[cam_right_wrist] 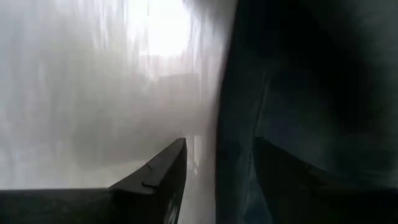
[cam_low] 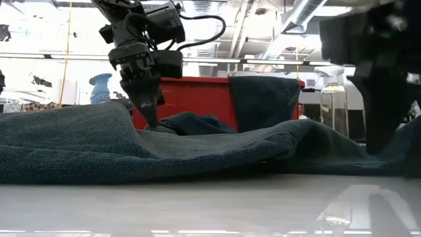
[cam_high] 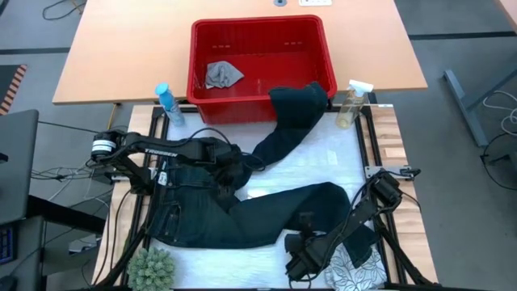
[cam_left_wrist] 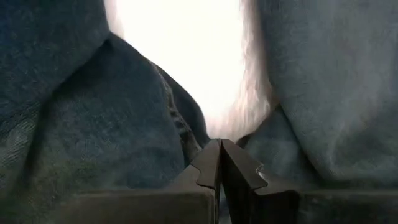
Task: Fold laundry
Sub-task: Fold the dark blue pants
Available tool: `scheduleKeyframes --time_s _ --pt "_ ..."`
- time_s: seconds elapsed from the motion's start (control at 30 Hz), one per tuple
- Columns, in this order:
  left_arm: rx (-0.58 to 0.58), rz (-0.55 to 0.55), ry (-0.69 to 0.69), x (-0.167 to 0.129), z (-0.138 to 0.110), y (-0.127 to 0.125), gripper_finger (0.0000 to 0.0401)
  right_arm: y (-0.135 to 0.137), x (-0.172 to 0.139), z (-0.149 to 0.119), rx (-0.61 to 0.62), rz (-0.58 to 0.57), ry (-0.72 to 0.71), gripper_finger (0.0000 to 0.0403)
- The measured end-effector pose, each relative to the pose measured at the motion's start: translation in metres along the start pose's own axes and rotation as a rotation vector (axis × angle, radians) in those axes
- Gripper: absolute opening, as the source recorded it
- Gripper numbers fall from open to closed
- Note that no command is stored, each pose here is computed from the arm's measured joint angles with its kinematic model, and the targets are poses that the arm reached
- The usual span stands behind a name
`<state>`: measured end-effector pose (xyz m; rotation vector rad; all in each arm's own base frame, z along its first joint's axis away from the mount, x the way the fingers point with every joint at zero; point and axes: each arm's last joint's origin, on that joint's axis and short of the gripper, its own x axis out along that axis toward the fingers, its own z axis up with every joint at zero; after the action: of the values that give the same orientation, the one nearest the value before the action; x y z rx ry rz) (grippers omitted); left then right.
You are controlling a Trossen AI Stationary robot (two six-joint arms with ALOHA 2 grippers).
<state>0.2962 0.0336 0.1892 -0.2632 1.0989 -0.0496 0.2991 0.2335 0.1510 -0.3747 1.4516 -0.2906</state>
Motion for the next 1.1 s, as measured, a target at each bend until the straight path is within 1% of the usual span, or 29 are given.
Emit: scheduleKeyframes --time_s 0.07,0.17,0.23,0.3,0.47,0.5,0.63,0.73,0.87,1.1 --pt "0.003 0.000 0.012 0.000 -0.001 0.000 0.0000 0.000 0.007 -0.001 0.008 0.013 0.007 0.0202" --pt "0.018 -0.028 0.031 0.000 -0.003 -0.001 0.0000 -0.001 0.014 -0.001 0.026 0.064 0.026 0.0191" --pt "0.025 -0.031 0.036 0.000 -0.003 -0.001 0.0000 -0.002 0.018 0.000 0.045 0.095 0.042 0.0174" --pt "0.032 -0.032 0.036 0.000 -0.004 -0.001 0.0000 -0.005 0.020 0.002 0.076 0.114 0.065 0.0144" --pt "0.057 -0.032 0.037 0.000 -0.004 -0.001 0.0000 -0.008 0.023 0.005 0.098 0.147 0.090 0.0026" --pt "0.062 -0.032 0.037 0.000 -0.004 -0.001 0.0000 -0.009 0.023 0.006 0.101 0.151 0.091 0.0017" --pt "0.070 -0.052 0.051 0.000 -0.005 -0.001 0.0000 -0.008 0.024 0.007 0.107 0.158 0.089 0.0024" --pt "0.096 -0.059 0.064 0.000 -0.006 -0.004 0.0000 -0.009 0.025 0.007 0.108 0.157 0.091 0.0015" --pt "0.137 -0.061 0.069 0.001 -0.007 -0.006 0.0000 -0.009 0.022 0.008 0.107 0.154 0.093 0.0015" --pt "0.182 -0.051 0.077 0.003 -0.007 -0.004 0.0000 -0.014 0.002 0.015 0.081 0.126 0.123 0.0015"
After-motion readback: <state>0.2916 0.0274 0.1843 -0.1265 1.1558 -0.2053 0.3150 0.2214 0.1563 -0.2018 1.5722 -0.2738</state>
